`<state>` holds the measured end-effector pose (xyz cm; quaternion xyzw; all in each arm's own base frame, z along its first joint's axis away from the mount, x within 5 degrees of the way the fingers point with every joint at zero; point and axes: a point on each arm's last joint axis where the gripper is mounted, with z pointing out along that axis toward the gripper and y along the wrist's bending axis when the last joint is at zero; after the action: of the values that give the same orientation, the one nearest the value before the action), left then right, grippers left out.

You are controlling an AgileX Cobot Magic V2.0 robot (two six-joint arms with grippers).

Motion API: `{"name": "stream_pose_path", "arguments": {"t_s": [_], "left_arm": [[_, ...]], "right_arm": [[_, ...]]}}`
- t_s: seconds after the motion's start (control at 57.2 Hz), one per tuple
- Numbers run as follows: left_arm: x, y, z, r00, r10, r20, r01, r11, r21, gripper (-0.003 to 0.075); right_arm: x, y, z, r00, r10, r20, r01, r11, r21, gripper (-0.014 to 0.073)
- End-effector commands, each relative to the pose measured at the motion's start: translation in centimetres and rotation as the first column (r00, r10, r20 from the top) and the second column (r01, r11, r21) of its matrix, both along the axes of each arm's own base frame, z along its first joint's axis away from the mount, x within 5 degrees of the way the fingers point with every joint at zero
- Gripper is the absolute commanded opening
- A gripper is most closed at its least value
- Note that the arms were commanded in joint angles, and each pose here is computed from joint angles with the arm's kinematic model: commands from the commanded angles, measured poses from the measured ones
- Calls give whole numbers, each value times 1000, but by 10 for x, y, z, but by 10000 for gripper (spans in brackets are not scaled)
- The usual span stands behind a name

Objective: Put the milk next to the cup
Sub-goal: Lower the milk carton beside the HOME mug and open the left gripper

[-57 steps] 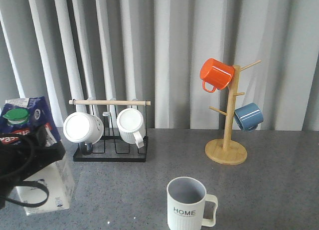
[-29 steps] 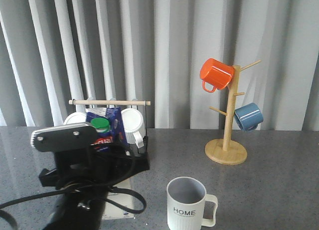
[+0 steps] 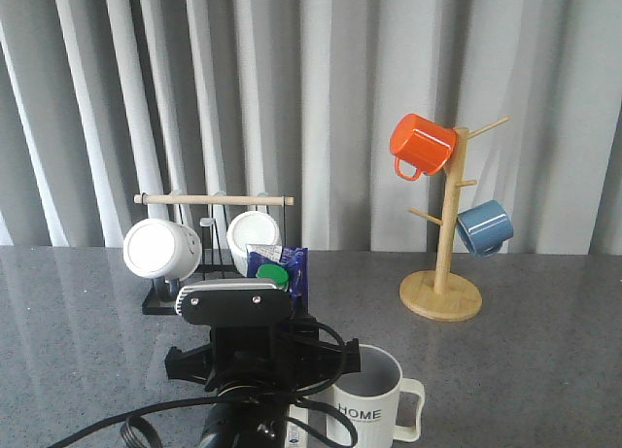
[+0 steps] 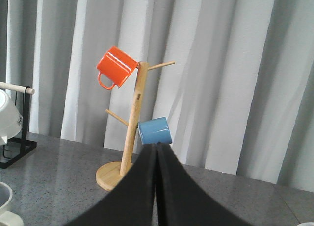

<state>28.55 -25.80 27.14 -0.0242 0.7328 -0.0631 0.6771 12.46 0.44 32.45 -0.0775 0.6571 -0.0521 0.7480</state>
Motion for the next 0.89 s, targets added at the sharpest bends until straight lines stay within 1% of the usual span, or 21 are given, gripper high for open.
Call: {"name": "stream_pose_path", "arguments": {"t_s": [0.0,0.122,0.35,0.56,0.874], "left_arm": [[-2,0,30,990,2,140,6,999,-54,104],[-1,-1,27,987,9,158,-2,999,-41,104],[3,-5,13,990,10,143,-8,1000,-12,104],[6,-7,3,993,21,117,-18,999,-29,104],[8,-9,-5,994,25,106,-24,1000,-12,104]], "right_arm": [[-2,0,15,995,7,95,-7,1000,-8,-8],[-2,0,15,995,7,95,-7,1000,-8,-8],[-2,0,15,995,7,95,-7,1000,-8,-8],[-2,0,15,995,7,95,-7,1000,-8,-8],[-2,0,15,995,7,95,-7,1000,-8,-8]]}}
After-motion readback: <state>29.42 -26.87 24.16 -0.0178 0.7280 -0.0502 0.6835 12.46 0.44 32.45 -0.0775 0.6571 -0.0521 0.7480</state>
